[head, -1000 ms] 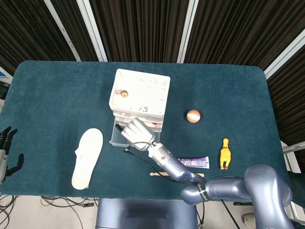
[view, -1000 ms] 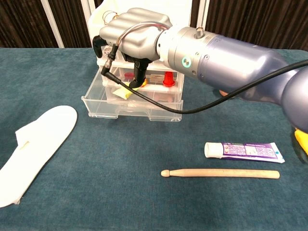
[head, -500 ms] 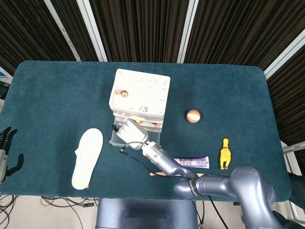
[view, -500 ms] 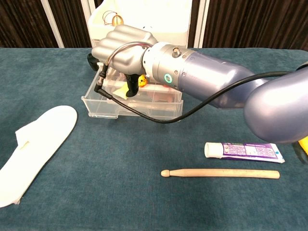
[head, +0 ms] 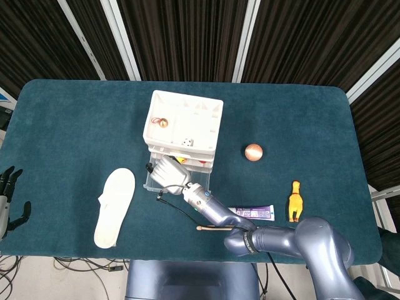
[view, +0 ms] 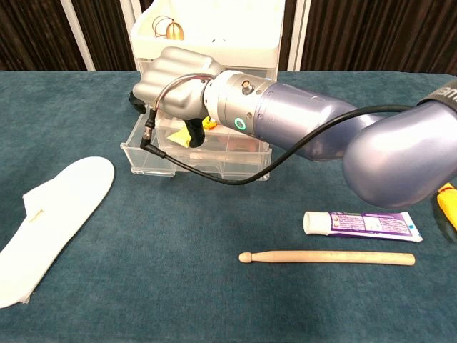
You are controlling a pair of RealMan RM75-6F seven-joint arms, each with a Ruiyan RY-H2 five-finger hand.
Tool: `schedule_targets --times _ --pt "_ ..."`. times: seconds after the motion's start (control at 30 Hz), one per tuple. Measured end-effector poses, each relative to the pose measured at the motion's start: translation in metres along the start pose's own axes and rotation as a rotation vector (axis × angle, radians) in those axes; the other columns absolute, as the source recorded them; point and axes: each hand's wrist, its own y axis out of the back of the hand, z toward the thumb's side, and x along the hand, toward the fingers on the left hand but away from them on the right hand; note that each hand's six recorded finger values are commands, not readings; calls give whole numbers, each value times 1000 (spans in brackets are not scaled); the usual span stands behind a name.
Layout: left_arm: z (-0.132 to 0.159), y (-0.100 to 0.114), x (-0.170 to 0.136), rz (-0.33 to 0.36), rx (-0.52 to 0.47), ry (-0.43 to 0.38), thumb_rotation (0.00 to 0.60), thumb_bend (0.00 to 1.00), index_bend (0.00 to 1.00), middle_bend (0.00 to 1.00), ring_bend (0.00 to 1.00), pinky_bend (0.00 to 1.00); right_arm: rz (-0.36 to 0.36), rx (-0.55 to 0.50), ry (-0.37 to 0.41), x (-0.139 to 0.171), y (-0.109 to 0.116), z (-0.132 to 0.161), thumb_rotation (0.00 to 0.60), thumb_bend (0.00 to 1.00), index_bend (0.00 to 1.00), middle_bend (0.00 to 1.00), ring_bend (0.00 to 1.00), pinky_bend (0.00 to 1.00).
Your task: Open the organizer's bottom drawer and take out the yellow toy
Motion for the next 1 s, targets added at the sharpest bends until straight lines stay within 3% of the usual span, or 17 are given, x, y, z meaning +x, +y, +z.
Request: schedule_targets --times 0.47,1.0 --pt "-1 0 0 -2 1 6 600 463 61 0 0 0 20 62 11 -7 -7 0 600 197 295 1000 1000 1000" --pt "-1 0 0 -4 1 8 600 463 61 0 0 0 66 101 24 -10 -16 1 600 197 405 1000 1000 1000"
